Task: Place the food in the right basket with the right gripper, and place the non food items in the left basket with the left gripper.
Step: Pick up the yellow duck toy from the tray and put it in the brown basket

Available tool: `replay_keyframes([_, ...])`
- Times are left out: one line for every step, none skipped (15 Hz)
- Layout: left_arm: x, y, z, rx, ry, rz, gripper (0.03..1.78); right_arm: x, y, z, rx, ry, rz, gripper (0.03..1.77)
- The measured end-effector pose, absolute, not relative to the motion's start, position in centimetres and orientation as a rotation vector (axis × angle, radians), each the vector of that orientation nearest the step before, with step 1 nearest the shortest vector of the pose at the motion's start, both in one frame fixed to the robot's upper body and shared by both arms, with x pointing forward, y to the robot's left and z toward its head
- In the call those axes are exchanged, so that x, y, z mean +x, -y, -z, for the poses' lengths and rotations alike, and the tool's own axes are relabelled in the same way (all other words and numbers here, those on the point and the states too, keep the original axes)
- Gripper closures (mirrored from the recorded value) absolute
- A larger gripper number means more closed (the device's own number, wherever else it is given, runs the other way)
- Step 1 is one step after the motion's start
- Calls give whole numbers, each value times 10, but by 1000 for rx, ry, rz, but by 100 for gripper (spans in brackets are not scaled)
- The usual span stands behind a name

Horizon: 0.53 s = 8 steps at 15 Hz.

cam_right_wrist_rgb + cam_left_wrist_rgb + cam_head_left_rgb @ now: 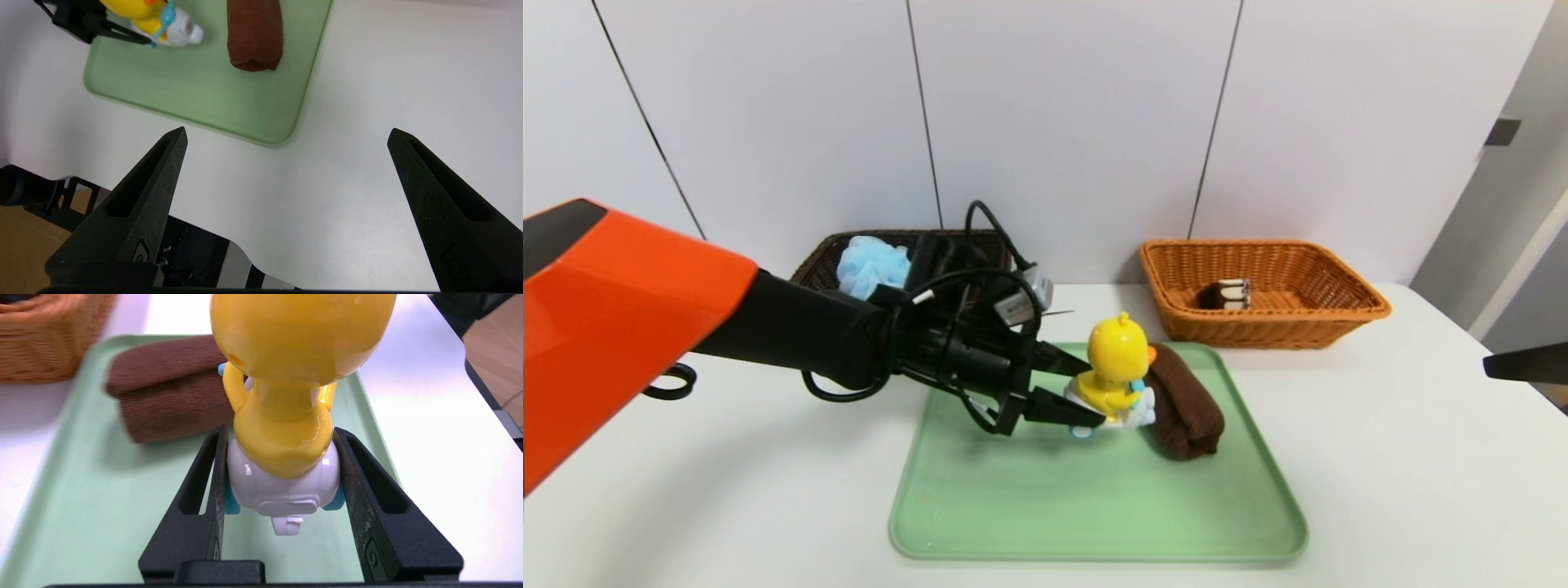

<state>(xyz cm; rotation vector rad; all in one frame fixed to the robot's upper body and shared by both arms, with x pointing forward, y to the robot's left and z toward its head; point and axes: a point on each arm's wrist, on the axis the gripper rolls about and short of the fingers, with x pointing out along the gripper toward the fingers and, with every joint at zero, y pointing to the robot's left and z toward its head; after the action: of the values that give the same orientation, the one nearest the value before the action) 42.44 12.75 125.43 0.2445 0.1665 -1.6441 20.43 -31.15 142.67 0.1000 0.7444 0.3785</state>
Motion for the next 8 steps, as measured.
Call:
replay_keyframes([426, -137, -1264, 240, -155, 1615, 95, 204, 311, -1427, 99, -745, -379, 10])
replay_keyframes([427, -146, -1272, 235, -145, 1588, 95, 205, 311, -1427, 99, -745, -380, 11])
replay_keyframes([429, -156, -1281, 231, -135, 1555, 95, 205, 311, -1427, 99, -744, -380, 11])
replay_keyframes([431, -168, -1290, 227, -123, 1519, 95, 205, 311, -1427, 99, -744, -381, 10])
replay_keyframes([433, -179, -1298, 221, -114, 1486, 95, 205, 311, -1427, 98, -743, -383, 10])
replay_keyframes([435, -190, -1306, 212, -109, 1452, 95, 205, 311, -1427, 98, -742, -386, 10])
replay_keyframes([437, -202, -1314, 203, -102, 1414, 95, 206, 311, -1427, 99, -741, -388, 10])
replay_keyframes([439, -212, -1320, 200, -96, 1384, 95, 206, 311, -1427, 98, -741, -392, 10])
